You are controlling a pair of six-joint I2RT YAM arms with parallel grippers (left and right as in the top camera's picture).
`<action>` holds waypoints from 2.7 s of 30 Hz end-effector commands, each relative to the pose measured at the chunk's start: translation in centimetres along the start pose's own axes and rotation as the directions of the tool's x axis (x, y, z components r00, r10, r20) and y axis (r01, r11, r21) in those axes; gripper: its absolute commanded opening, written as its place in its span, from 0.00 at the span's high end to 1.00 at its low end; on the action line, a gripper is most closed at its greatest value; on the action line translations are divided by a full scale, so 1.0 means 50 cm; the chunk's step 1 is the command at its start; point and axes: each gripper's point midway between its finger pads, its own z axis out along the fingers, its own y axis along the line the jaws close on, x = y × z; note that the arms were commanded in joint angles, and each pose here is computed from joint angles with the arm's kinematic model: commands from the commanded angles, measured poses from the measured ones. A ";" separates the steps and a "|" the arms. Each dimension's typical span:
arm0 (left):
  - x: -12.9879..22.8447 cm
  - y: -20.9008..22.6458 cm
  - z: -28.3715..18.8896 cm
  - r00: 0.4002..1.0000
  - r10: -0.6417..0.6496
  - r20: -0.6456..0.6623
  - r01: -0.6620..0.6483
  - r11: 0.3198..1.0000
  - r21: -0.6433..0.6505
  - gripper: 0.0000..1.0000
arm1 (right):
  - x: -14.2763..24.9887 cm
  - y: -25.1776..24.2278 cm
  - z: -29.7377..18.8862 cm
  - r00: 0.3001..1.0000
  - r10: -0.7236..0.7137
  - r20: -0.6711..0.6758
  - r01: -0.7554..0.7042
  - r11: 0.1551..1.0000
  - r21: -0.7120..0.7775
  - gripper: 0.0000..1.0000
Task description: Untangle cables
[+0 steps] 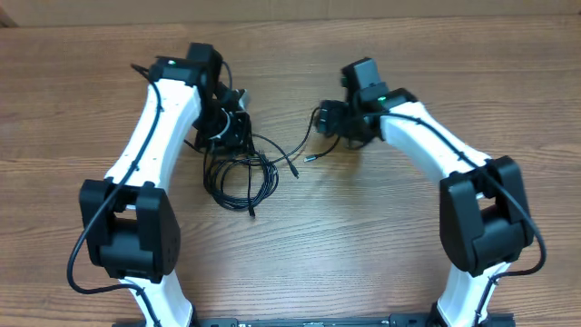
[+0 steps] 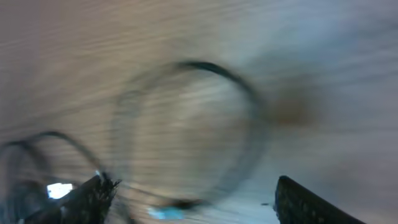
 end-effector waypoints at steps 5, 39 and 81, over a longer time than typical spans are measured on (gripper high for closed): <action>0.041 -0.003 0.079 0.998 0.005 -0.069 -0.017 0.984 -0.175 0.55 | 0.034 -0.181 -0.037 0.965 0.232 -0.122 -0.207 0.960 0.186 0.07; -0.088 -0.117 -0.105 0.969 -0.021 0.246 0.055 0.989 -0.135 0.96 | 0.132 -0.248 -0.038 0.905 0.337 -0.261 -0.266 0.925 0.272 0.04; -0.119 -0.164 -0.310 0.881 0.084 0.465 0.000 0.984 -0.177 0.96 | 0.106 -0.005 -0.069 0.846 0.237 -0.478 -0.428 0.836 -0.343 0.01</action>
